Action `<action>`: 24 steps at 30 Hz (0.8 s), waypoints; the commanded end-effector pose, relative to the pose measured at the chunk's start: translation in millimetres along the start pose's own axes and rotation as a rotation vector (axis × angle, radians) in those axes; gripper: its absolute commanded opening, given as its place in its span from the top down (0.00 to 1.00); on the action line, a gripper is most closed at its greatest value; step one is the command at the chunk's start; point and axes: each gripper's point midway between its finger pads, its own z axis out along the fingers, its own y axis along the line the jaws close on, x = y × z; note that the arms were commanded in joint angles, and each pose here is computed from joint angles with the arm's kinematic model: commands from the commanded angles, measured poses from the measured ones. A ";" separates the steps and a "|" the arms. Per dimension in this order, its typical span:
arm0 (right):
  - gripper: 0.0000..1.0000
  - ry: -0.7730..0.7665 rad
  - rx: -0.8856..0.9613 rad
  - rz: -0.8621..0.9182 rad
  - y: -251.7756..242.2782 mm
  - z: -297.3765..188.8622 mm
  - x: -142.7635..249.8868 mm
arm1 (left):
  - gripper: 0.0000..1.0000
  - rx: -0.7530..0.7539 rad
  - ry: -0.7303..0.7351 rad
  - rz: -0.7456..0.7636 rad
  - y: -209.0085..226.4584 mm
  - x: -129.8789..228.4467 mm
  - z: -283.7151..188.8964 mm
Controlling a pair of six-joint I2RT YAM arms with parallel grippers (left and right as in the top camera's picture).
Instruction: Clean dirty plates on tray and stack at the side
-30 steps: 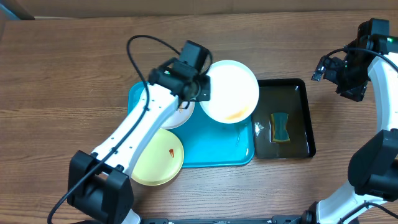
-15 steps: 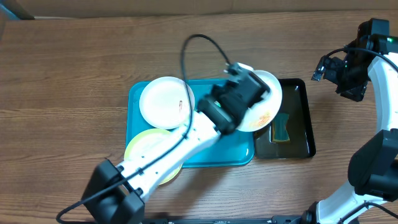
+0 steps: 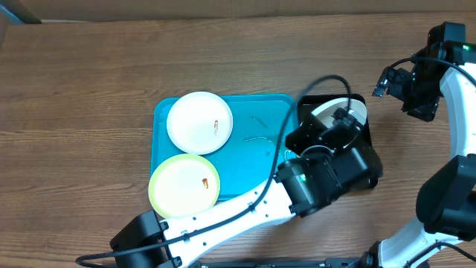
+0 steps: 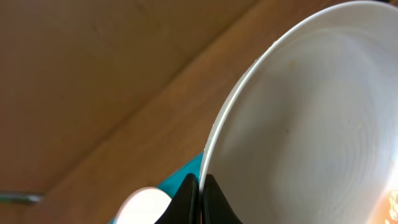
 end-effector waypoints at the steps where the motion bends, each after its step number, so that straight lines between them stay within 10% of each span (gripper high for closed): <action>1: 0.00 -0.030 0.001 0.002 0.2 -8.3 -4.5 | 0.96 -0.125 -0.050 0.123 14.9 -19.9 -11.9; 24: 0.00 -0.030 0.001 0.002 0.2 -8.3 -4.5 | 0.96 -0.321 -0.130 -0.008 47.4 -49.6 -27.8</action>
